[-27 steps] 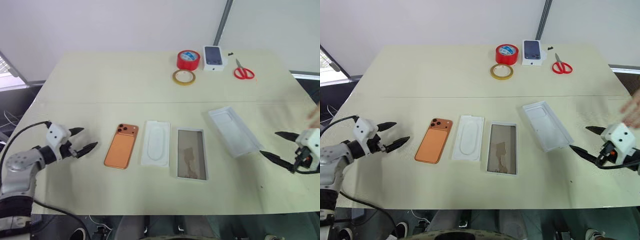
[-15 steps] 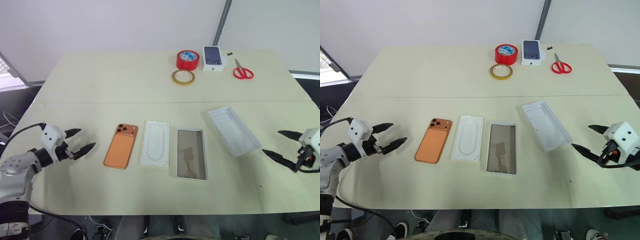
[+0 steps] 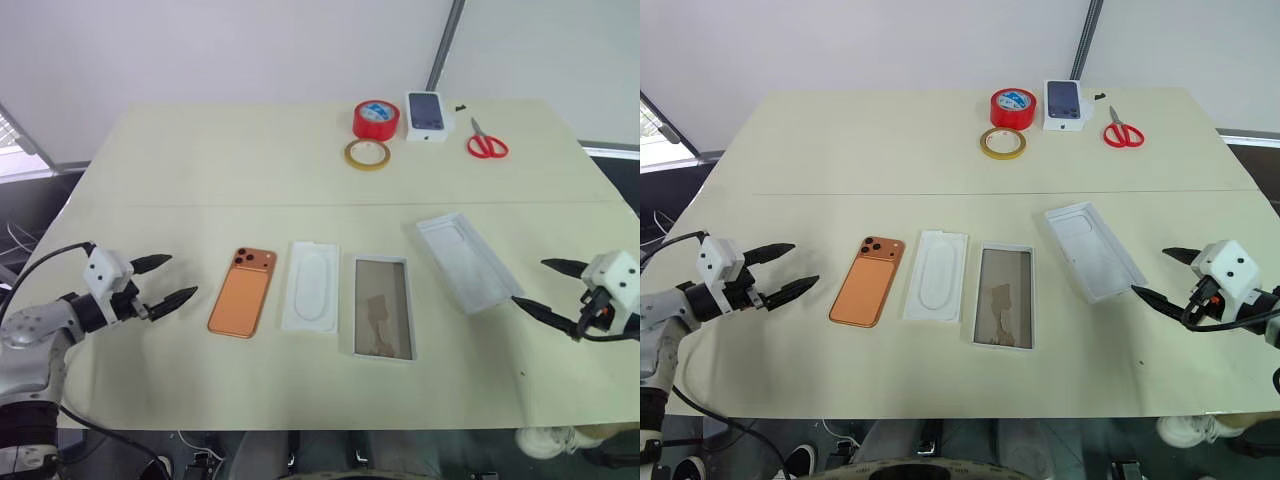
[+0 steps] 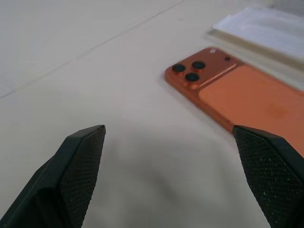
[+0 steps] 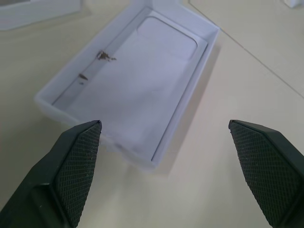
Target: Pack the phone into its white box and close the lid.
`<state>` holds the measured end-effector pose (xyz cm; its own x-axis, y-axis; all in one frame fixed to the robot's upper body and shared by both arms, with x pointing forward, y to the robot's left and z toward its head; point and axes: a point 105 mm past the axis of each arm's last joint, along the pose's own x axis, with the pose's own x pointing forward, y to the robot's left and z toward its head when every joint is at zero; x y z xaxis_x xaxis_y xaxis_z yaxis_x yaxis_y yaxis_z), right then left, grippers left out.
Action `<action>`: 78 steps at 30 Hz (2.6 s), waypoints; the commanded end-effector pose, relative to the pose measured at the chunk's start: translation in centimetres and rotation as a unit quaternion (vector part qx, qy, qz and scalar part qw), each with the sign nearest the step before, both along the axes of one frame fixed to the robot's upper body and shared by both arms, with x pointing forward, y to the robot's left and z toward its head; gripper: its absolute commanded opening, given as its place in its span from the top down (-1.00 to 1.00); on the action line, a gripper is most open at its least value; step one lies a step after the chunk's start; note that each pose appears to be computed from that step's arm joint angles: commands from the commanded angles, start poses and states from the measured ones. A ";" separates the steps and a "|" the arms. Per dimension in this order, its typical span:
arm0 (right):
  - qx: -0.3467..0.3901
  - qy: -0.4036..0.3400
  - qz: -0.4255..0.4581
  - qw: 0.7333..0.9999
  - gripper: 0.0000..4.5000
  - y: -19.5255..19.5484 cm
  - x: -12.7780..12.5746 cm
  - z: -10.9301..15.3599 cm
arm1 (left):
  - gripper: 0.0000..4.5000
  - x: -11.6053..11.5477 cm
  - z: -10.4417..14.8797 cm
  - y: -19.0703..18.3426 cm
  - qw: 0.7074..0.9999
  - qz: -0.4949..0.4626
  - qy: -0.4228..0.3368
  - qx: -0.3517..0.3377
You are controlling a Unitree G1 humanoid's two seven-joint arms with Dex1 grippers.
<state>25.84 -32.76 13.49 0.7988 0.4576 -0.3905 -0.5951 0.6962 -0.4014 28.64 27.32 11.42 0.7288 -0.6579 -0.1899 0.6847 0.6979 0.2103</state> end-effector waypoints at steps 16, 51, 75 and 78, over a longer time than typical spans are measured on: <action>0.014 -0.035 0.225 0.974 -0.99 13.7 0.8 3.4 | -1.00 0.5 1.1 -12.2 0.929 -0.069 0.318 -0.175; 0.066 -0.012 0.237 0.969 -1.00 16.2 0.0 1.2 | 0.97 2.4 -1.7 -17.2 0.832 -0.004 0.489 -0.263; -0.048 0.064 0.366 0.927 0.98 19.9 -0.4 -6.3 | 1.00 5.4 3.2 -16.1 0.870 0.032 0.381 -0.311; -0.054 0.040 0.365 0.928 0.98 20.7 1.3 -6.0 | 1.00 5.7 3.9 -16.6 0.863 0.024 0.382 -0.331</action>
<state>26.47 -12.05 7.45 0.2288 0.8296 -0.5094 -0.9366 0.0449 -0.3475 34.17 10.51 14.01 0.5721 -0.7763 -0.2647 0.3917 0.5421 -0.7434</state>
